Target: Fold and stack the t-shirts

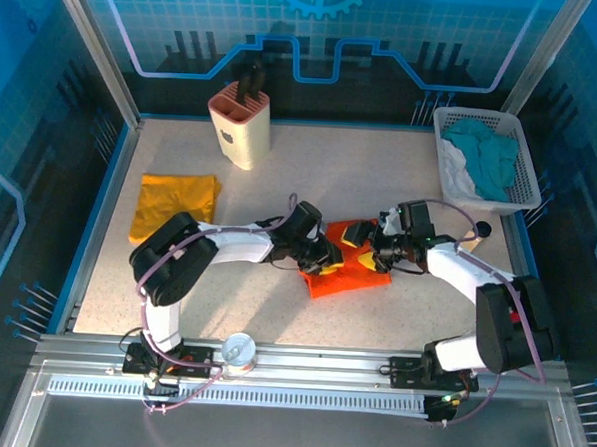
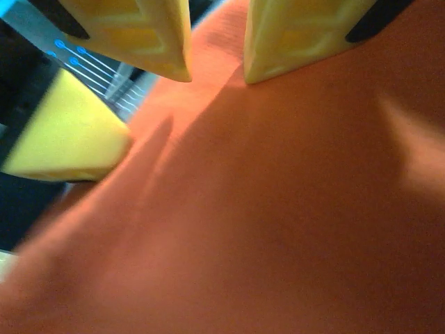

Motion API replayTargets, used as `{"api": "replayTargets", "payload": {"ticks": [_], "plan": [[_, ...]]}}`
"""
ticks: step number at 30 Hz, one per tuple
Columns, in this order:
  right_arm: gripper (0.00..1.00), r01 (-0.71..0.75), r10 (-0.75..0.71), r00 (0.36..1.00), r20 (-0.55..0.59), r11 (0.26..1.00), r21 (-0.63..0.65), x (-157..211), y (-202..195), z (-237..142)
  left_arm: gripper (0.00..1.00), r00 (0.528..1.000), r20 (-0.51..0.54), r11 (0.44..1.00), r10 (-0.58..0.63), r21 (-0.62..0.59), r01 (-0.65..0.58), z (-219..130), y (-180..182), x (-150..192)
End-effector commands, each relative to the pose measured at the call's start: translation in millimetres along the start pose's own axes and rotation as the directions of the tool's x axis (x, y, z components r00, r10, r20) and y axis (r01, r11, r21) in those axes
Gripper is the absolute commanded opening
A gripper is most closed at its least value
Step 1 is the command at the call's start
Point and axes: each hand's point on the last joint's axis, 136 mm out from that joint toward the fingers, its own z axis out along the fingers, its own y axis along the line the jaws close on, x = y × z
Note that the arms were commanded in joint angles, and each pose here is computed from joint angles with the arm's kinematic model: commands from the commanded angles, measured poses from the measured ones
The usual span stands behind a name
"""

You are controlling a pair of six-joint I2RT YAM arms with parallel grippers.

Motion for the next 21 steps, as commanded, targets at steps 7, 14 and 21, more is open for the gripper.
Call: {"api": "replayTargets", "payload": {"ticks": [7, 14, 21], "plan": [[0.89, 0.007, -0.007, 1.0, 0.02, 1.0, 0.015, -4.0, -40.2, 9.3, 0.23, 0.992, 0.048, 0.99, -0.114, -0.075, 0.117, -5.6, 69.0, -15.1], [0.91, 0.041, -0.039, 0.997, 0.059, 0.999, -0.024, -19.8, -10.2, -12.4, 0.24, 0.997, 0.037, 0.992, -0.071, -0.105, 0.074, -29.6, 62.2, -20.2], [0.92, 0.087, -0.079, 0.991, 0.106, 0.993, -0.075, -39.9, 36.5, -28.3, 0.29, 0.997, 0.06, 0.995, 0.041, -0.09, -0.035, -67.8, 0.4, -42.4]]}}
